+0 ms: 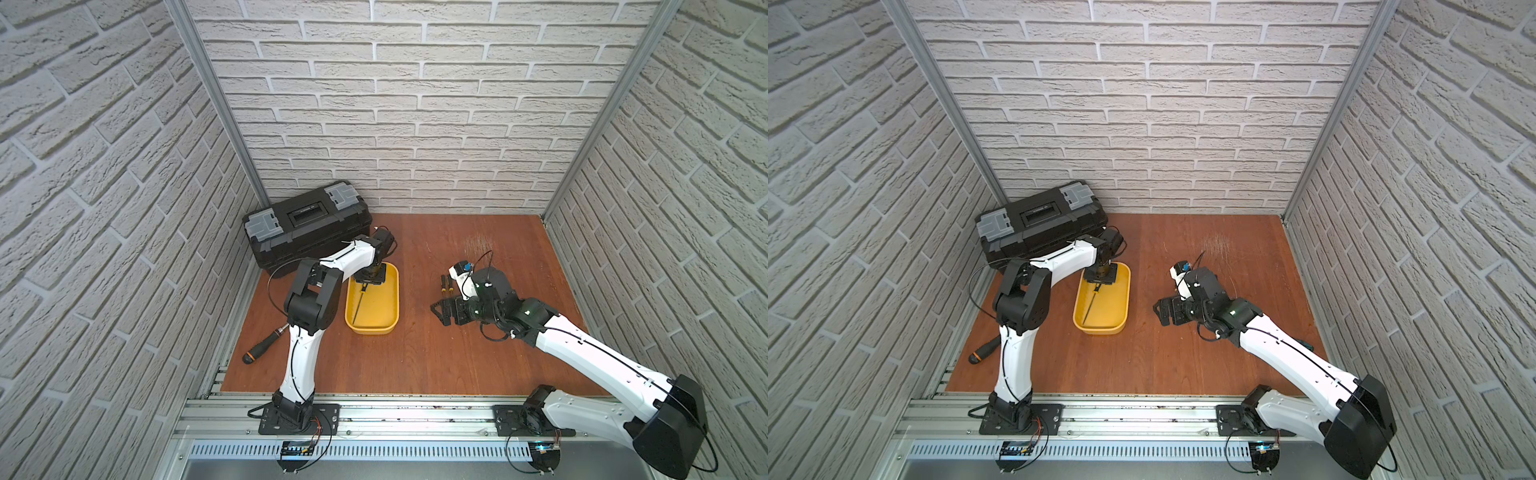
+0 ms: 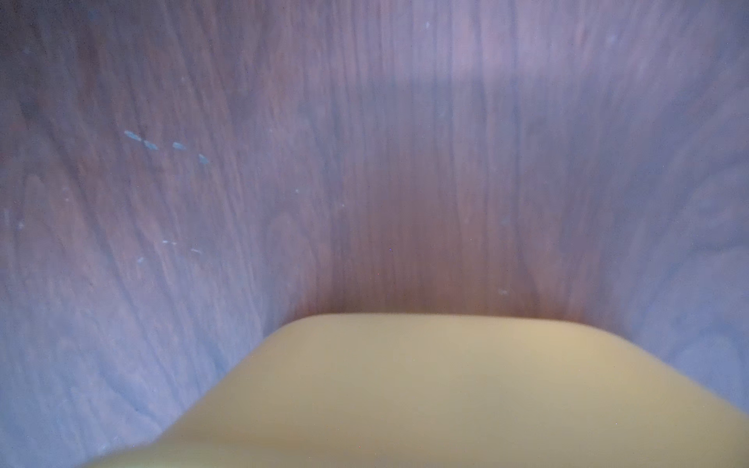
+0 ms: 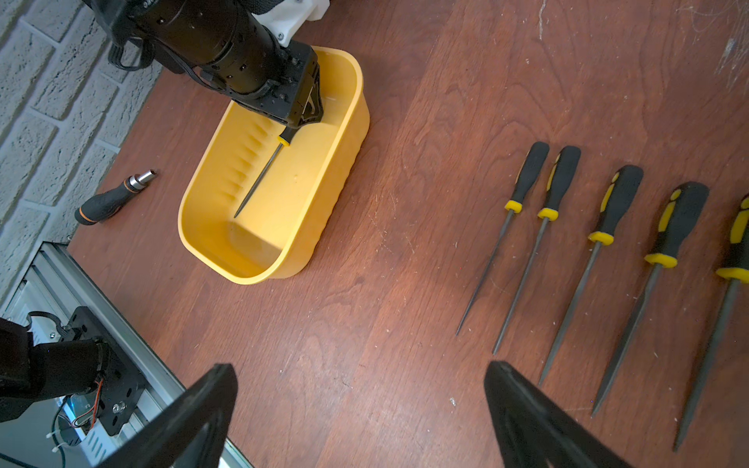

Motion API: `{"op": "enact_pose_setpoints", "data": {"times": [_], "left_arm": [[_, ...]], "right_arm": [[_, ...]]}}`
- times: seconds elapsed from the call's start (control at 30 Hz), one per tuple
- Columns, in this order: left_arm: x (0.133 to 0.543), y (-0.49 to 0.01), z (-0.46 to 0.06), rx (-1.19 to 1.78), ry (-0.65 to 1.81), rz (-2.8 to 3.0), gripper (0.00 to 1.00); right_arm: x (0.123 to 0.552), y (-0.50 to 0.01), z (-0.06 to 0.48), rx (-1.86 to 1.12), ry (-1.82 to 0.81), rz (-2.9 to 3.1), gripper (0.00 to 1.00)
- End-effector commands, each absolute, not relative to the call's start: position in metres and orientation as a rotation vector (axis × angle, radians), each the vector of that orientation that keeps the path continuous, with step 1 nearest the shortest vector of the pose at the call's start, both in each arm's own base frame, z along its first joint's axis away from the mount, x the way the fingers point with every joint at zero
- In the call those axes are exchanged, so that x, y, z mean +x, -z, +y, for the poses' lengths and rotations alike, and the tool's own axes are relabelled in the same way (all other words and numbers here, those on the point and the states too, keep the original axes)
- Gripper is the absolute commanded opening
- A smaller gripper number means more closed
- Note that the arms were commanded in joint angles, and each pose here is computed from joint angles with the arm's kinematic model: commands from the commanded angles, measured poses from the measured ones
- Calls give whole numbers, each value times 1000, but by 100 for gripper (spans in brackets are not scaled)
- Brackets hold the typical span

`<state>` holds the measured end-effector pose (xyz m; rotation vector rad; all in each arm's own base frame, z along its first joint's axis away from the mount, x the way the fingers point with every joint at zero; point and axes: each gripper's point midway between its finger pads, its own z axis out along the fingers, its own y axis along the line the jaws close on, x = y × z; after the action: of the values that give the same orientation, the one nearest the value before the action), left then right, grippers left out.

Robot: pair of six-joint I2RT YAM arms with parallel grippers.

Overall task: Take the file tool out of the storage box
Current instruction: Pick up the file tool from the storage box.

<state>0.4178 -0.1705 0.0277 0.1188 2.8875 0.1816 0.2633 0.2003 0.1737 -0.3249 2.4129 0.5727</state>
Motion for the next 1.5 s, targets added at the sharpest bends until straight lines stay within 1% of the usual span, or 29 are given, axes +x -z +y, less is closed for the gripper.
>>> {"op": "enact_pose_setpoints", "data": {"times": [0.0,0.13,0.3,0.37,0.57,0.73,0.9,0.97,1.2,1.3,1.47], "left_arm": [[409,-9,-169,141,-157,2943,36],[410,-8,-168,147,-145,2942,34],[410,-8,-167,149,-139,2943,30],[411,-9,-168,151,-133,2940,26],[411,-12,-171,158,-112,2935,20],[410,-19,-173,163,-86,2925,18],[412,-43,-180,163,11,2861,17],[412,-56,-184,157,58,2829,17],[413,-100,-200,90,301,2726,17],[414,-119,-205,63,392,2677,17],[415,-147,-210,19,525,2581,17]], "right_arm": [[268,-182,197,-312,-570,2363,100],[268,-180,198,-313,-569,2369,100],[269,-180,198,-313,-569,2369,99],[269,-179,198,-312,-566,2370,99],[270,-178,199,-314,-564,2375,99],[270,-178,201,-320,-575,2377,99],[270,-178,206,-326,-608,2380,99],[269,-177,211,-325,-642,2381,97],[273,-175,227,-313,-747,2370,94],[275,-175,234,-309,-778,2363,91],[277,-175,248,-305,-831,2359,85]]}}
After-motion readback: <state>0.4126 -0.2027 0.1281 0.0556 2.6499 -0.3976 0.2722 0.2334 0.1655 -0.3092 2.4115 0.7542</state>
